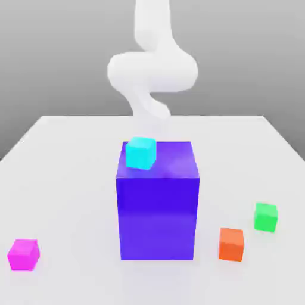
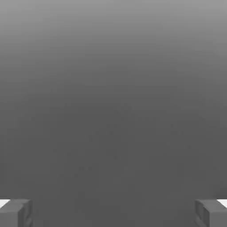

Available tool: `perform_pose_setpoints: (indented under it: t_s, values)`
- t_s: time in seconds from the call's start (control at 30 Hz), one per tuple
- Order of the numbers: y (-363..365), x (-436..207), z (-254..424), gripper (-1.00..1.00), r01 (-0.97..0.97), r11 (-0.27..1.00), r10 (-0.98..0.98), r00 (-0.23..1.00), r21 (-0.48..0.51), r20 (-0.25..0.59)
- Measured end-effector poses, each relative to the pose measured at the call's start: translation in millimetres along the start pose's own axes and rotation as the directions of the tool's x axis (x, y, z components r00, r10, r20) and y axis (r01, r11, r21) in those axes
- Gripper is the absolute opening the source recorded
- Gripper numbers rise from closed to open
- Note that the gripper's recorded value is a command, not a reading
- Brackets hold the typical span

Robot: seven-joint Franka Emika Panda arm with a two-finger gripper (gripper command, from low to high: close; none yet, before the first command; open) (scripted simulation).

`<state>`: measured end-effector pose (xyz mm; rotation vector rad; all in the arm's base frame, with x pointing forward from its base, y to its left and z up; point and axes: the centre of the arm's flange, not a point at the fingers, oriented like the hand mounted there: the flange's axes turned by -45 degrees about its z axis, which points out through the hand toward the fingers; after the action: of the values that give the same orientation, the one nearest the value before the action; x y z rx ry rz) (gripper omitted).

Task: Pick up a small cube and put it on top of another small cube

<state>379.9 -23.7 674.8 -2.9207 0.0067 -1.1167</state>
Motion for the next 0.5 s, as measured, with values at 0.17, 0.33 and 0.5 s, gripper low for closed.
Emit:
perform_pose_setpoints:
  t_s: [0.17,0.33,0.5]
  values:
    - [51.4,-14.9,97.6,0.0,0.002,1.0,-0.004,0.991,0.017,0.137]
    - [102.6,-52.0,184.1,0.0,-0.005,1.0,-0.001,0.965,0.024,0.263]
    - [153.4,-109.1,257.6,0.0,-0.014,1.0,0.006,0.923,0.02,0.384]
